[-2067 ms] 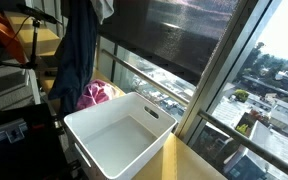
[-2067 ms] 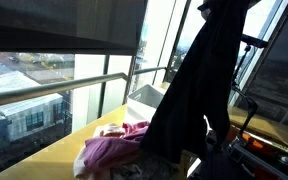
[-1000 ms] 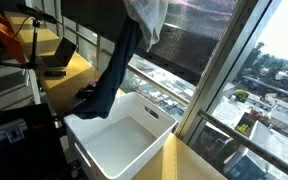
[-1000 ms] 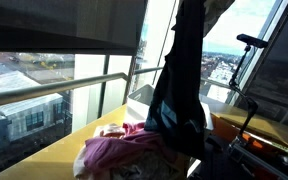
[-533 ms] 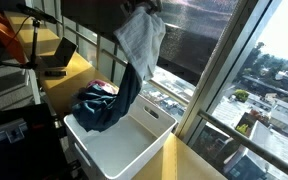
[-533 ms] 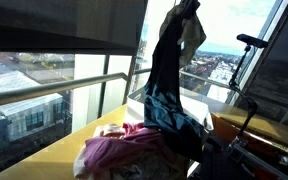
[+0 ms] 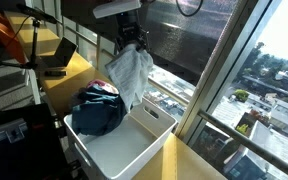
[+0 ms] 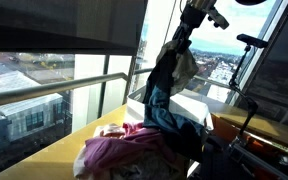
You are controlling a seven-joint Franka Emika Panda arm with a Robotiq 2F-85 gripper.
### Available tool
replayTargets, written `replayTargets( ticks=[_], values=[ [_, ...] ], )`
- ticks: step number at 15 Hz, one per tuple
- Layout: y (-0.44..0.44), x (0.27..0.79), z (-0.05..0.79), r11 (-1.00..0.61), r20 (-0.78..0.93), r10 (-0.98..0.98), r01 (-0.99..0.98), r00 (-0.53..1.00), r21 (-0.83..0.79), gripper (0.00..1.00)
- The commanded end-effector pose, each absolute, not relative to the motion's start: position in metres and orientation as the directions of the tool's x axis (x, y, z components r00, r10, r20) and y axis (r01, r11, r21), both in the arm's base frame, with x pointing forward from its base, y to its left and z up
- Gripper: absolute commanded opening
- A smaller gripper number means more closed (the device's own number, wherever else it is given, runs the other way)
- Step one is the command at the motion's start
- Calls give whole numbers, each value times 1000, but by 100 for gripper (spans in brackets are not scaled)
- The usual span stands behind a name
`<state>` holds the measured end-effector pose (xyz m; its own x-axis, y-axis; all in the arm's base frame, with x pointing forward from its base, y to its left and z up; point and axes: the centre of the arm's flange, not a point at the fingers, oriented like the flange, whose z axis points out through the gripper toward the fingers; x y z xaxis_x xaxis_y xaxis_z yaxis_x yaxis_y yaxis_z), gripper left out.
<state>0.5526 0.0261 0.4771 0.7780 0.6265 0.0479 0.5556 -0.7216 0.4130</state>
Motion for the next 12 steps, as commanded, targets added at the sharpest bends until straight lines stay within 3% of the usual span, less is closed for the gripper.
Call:
replayTargets(
  ticks=[1, 10, 12],
  values=[
    [22, 539, 438, -731, 47, 629, 569, 776, 377, 33],
    [47, 516, 384, -696, 13, 678, 636, 735, 334, 98],
    [72, 515, 370, -663, 13, 715, 672, 699, 331, 100]
  ],
)
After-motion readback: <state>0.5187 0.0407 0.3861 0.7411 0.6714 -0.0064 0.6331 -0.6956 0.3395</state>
